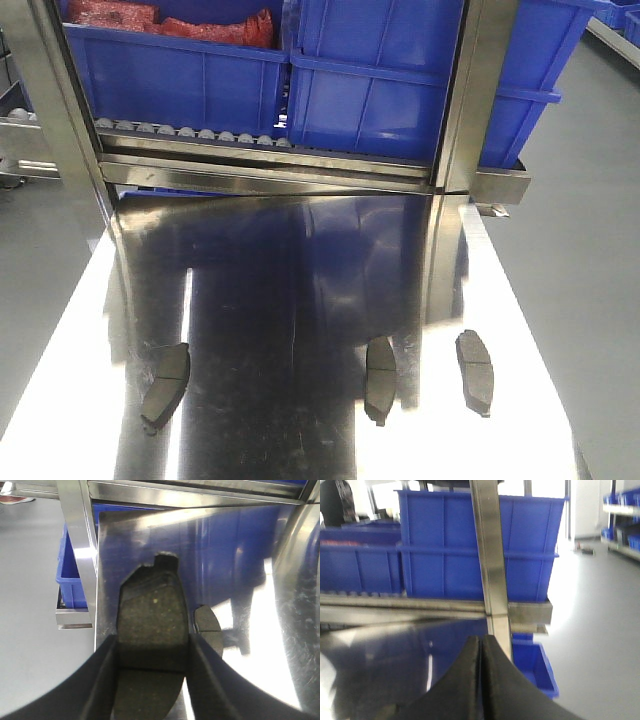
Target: Move and align brake pads A on conveyor
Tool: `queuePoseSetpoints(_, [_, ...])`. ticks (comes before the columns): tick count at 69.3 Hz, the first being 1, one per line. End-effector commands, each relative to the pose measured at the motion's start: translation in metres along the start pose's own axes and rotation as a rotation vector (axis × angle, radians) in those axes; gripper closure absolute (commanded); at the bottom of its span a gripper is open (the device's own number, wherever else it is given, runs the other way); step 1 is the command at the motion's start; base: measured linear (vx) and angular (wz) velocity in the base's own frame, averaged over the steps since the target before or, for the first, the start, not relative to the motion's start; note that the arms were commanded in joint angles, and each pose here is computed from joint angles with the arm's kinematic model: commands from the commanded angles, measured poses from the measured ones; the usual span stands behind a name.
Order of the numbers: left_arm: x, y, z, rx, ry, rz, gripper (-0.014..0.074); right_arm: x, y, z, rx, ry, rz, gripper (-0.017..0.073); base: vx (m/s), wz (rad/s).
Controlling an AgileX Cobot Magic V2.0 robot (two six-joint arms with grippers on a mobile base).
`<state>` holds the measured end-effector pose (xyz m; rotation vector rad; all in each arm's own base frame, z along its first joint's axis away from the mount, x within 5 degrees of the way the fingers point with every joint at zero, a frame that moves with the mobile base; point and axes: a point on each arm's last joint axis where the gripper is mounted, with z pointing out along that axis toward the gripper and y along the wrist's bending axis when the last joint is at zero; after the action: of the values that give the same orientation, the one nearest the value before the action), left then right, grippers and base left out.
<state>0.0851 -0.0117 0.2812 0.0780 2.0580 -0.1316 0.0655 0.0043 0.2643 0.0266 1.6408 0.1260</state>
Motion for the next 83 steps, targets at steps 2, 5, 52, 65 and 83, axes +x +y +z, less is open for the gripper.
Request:
queuePoseSetpoints(2, [-0.017, 0.000, -0.005, -0.002, -0.121, -0.023, 0.0600, -0.031, 0.003, 0.016, 0.004, 0.048, -0.037, 0.0571, 0.00, 0.00])
queuePoseSetpoints(5, [-0.017, 0.000, -0.005, -0.002, -0.121, -0.023, 0.0600, -0.038, 0.004, 0.024, 0.006, 0.100, -0.065, 0.0571, 0.00, 0.00])
queuePoseSetpoints(52, [-0.017, 0.000, -0.005, -0.002, -0.121, -0.023, 0.0600, 0.006, 0.007, 0.111, -0.003, 0.942, 0.009, 0.0563, 0.00, 0.00])
queuePoseSetpoints(65, [-0.017, 0.000, -0.005, -0.002, -0.121, -0.023, 0.0600, 0.014, 0.006, 0.117, 0.000, 0.999, -0.003, 0.0468, 0.00, 0.00])
queuePoseSetpoints(83, [-0.017, 0.000, -0.005, -0.002, -0.121, -0.023, 0.0600, 0.015, 0.006, 0.117, 0.000, 1.002, -0.002, 0.0169, 0.00, 0.00])
